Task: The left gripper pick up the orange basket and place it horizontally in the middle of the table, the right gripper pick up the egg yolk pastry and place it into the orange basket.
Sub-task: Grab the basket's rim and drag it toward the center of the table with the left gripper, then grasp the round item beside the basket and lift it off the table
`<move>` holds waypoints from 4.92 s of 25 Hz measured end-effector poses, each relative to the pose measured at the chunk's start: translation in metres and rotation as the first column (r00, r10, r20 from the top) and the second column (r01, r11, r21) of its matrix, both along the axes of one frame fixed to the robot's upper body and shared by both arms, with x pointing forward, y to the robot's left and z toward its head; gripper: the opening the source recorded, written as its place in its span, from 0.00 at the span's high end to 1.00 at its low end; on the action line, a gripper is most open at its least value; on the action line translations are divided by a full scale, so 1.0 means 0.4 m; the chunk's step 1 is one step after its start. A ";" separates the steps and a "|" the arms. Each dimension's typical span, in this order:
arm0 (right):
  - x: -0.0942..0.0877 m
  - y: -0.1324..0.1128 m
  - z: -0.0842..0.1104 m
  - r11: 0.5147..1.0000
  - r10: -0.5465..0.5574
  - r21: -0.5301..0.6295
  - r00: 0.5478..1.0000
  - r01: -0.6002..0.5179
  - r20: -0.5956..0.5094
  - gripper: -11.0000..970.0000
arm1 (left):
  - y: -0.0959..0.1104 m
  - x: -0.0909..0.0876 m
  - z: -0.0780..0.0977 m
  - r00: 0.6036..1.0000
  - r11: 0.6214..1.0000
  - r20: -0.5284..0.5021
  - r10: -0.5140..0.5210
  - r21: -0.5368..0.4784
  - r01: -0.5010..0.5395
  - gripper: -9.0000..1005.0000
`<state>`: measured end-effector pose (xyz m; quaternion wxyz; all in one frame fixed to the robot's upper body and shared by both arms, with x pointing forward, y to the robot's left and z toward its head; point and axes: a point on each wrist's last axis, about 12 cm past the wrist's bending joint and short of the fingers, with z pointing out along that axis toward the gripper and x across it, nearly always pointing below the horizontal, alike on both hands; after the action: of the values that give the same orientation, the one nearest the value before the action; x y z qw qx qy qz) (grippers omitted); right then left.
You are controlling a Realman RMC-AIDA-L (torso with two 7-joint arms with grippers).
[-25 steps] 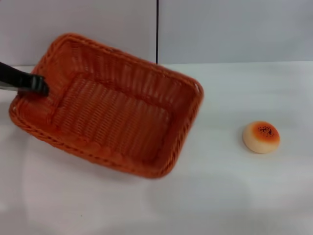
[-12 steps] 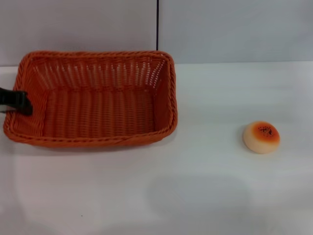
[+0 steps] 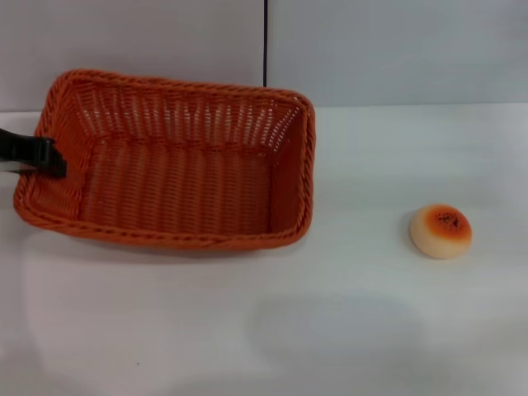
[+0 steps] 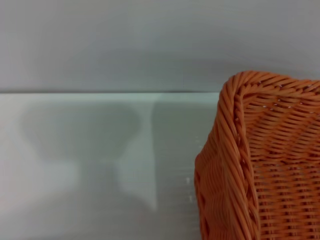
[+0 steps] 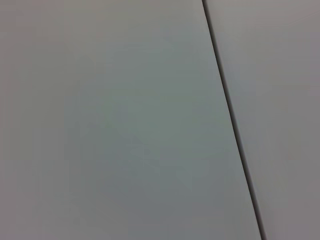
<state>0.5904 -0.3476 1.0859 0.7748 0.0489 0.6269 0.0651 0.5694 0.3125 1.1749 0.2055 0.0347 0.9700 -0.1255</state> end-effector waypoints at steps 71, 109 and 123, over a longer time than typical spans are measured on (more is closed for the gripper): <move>-0.041 0.127 0.177 0.611 0.673 0.227 0.348 -0.758 -0.652 0.19 | 0.122 -0.270 -0.320 0.209 0.997 0.978 0.005 -0.022 0.081 0.20; -0.019 0.120 0.132 0.786 0.333 0.343 -0.116 -0.515 -0.936 0.19 | 0.115 -0.298 -0.333 0.227 0.994 0.973 0.040 -0.063 0.093 0.20; 0.003 0.155 0.106 0.754 0.325 0.294 -0.055 -0.587 -0.944 0.20 | 0.099 -0.306 -0.337 0.215 0.991 0.975 0.058 -0.083 0.109 0.20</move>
<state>0.5915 -0.2856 1.1283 0.1062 -0.2140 0.9483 0.2090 0.4470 0.3519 1.0402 0.7674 0.1081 0.6154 -0.1437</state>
